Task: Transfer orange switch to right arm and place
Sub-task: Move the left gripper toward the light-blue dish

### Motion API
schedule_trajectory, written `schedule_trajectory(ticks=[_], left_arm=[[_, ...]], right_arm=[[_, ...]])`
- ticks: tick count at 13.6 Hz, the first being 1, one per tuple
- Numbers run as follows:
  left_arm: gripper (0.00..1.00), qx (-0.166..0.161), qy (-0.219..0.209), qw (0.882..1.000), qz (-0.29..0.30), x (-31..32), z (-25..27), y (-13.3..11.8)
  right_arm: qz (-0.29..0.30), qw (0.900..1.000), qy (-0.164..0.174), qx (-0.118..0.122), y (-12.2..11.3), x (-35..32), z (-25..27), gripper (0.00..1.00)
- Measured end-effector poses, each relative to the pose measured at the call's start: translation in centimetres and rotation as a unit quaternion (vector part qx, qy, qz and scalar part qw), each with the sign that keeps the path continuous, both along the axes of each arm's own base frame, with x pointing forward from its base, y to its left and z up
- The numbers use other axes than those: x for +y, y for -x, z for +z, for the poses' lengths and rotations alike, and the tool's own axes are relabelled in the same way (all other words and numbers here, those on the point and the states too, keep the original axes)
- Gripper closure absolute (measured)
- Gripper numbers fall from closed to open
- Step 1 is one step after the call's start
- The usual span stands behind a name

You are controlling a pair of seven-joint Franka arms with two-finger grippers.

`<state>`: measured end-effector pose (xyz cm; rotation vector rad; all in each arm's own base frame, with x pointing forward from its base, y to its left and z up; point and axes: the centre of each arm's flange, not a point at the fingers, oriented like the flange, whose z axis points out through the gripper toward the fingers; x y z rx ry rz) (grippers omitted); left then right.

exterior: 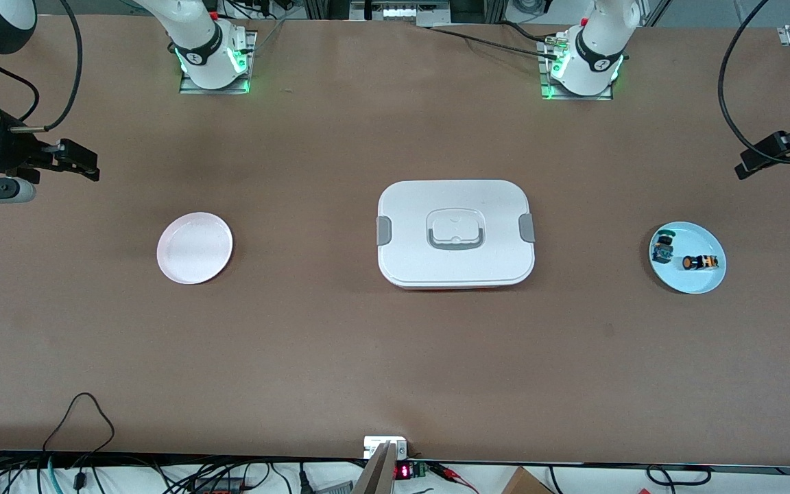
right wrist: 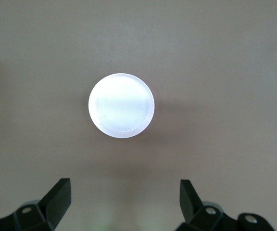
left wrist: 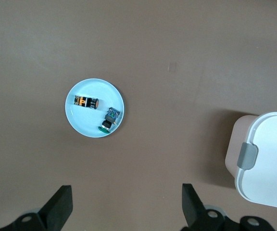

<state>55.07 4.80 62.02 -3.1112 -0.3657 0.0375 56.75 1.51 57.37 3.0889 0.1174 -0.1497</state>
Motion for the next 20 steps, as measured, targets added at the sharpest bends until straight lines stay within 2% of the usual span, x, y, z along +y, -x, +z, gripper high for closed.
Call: schedule_trajectory(ticks=[4,7,10,13,17,20], left_arm=[[0.00,0.002,0.001,1.000,0.001,0.2,-0.1,-0.1],[0.00,-0.001,-0.015,1.000,-0.004,0.2,0.4,-0.2],[0.00,0.023,-0.023,0.999,-0.039,0.7,-0.9,-0.2],[0.00,0.051,-0.020,0.998,-0.028,3.3,-5.5,0.0],[0.00,0.044,-0.017,0.999,-0.007,8.0,-13.5,0.9],[0.00,0.022,-0.017,0.999,-0.026,10.0,-19.0,1.6]], right_arm=[[-0.002,1.000,-0.007,0.014,-0.6,0.3,-1.8,0.00],[-0.001,1.000,-0.010,0.002,-1.7,0.5,-2.7,0.00],[0.003,1.000,-0.011,-0.005,-1.7,0.6,-2.1,0.00],[0.005,1.000,-0.012,-0.004,-1.6,0.6,-1.8,0.00],[0.005,1.000,-0.012,-0.002,-1.5,0.6,-1.7,0.00],[0.008,1.000,-0.012,-0.002,-1.5,0.9,-1.7,0.00]])
